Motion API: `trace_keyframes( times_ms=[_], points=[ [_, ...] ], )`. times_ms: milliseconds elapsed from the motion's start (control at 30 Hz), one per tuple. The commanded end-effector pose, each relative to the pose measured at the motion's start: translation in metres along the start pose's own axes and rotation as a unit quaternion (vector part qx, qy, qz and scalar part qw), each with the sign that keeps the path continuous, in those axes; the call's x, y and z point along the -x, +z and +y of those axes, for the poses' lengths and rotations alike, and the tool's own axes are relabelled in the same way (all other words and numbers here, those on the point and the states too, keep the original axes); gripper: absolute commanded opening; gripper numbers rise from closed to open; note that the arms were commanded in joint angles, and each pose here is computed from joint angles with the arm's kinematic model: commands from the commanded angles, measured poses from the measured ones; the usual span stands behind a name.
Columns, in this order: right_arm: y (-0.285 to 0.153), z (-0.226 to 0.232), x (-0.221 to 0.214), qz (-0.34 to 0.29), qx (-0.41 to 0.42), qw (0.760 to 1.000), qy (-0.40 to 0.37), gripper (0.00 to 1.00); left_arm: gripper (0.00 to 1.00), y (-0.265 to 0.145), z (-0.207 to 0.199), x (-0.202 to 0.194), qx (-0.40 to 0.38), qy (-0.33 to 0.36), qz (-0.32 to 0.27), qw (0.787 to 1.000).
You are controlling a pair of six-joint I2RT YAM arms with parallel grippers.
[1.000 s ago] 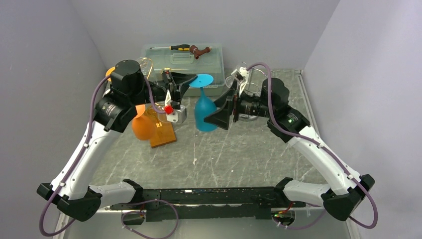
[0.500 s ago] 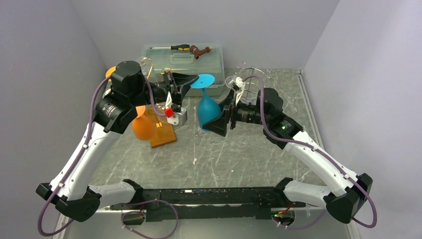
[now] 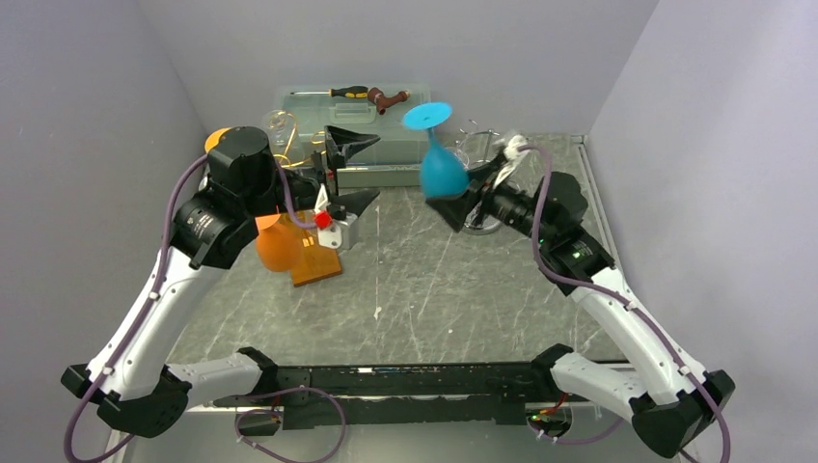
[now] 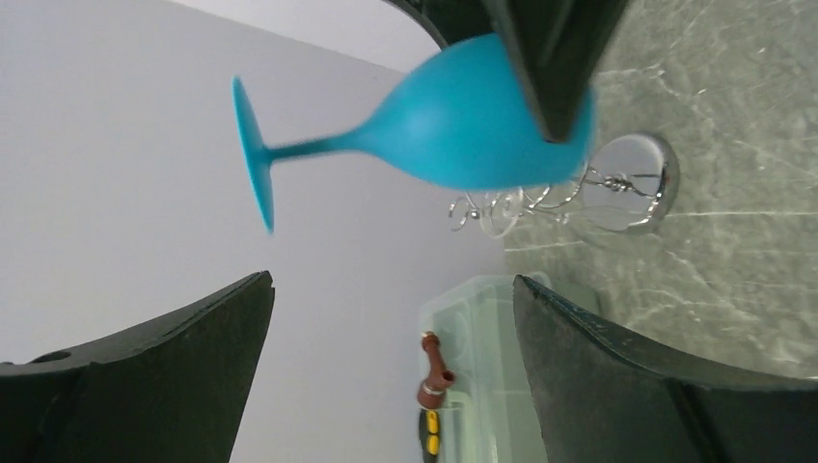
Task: Place the wine glass upside down on the wine glass rack
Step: Turn the wine glass upside down at the wine rack.
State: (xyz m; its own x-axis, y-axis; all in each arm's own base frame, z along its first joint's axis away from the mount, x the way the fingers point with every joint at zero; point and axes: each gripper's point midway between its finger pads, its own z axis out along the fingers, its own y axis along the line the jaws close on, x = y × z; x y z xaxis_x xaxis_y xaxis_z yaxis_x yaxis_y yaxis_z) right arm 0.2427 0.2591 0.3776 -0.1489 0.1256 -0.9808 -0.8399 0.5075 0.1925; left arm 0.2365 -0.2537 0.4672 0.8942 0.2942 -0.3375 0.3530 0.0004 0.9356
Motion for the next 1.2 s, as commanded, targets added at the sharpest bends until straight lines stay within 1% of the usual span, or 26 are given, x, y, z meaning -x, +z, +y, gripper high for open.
trace_keyframes(
  times_ms=[0,100,167,233,300,367,400,433,500,600,733,867,1000,1067,1167],
  points=[
    [-0.033,-0.079,0.021,-0.039,-0.162,0.985,-0.036,0.70,0.99,-0.013,0.011,0.004,0.028,-0.094,0.025,0.995],
    [-0.064,-0.130,0.020,-0.047,-0.259,0.964,-0.039,0.71,0.99,-0.019,0.010,0.001,0.033,-0.175,0.049,0.983],
    [-0.079,-0.153,0.014,-0.050,-0.300,0.952,-0.029,0.71,0.99,-0.022,0.004,-0.001,0.029,-0.224,0.065,0.972],
    [-0.097,-0.177,0.009,-0.052,-0.339,0.939,-0.019,0.70,0.99,-0.025,-0.001,-0.003,0.026,-0.259,0.080,0.962],
    [-0.120,-0.206,0.002,-0.048,-0.389,0.920,-0.013,0.69,0.99,-0.028,-0.006,-0.003,0.023,-0.278,0.089,0.956],
    [-0.132,-0.224,0.001,-0.048,-0.420,0.906,-0.024,0.67,1.00,-0.031,-0.009,-0.003,0.025,-0.291,0.094,0.952],
    [-0.145,-0.236,-0.002,-0.049,-0.446,0.893,-0.024,0.67,0.99,-0.033,-0.009,-0.002,0.027,-0.297,0.097,0.950],
    [-0.152,-0.245,-0.006,-0.047,-0.460,0.886,-0.025,0.67,0.99,-0.034,-0.010,-0.002,0.027,-0.305,0.099,0.947],
    [-0.165,-0.258,-0.012,-0.050,-0.481,0.875,-0.023,0.67,0.99,-0.037,-0.011,-0.001,0.027,-0.320,0.105,0.941],
    [-0.178,-0.277,-0.023,-0.053,-0.498,0.865,-0.020,0.67,0.99,-0.041,-0.011,-0.001,0.033,-0.344,0.116,0.931],
    [-0.182,-0.296,-0.044,-0.041,-0.501,0.864,-0.026,0.68,1.00,-0.046,-0.013,-0.001,0.038,-0.367,0.129,0.920],
    [-0.175,-0.315,-0.067,-0.023,-0.489,0.871,-0.028,0.69,0.99,-0.053,-0.015,0.003,0.039,-0.375,0.135,0.916],
    [-0.164,-0.333,-0.086,-0.012,-0.473,0.880,-0.034,0.70,0.99,-0.060,-0.013,0.008,0.048,-0.375,0.135,0.916],
    [-0.161,-0.340,-0.091,-0.019,-0.470,0.882,-0.035,0.70,0.99,-0.062,-0.010,0.010,0.053,-0.373,0.132,0.917],
    [-0.151,-0.348,-0.093,-0.028,-0.452,0.890,-0.041,0.70,0.99,-0.065,-0.010,0.010,0.058,-0.368,0.134,0.918]
  ],
)
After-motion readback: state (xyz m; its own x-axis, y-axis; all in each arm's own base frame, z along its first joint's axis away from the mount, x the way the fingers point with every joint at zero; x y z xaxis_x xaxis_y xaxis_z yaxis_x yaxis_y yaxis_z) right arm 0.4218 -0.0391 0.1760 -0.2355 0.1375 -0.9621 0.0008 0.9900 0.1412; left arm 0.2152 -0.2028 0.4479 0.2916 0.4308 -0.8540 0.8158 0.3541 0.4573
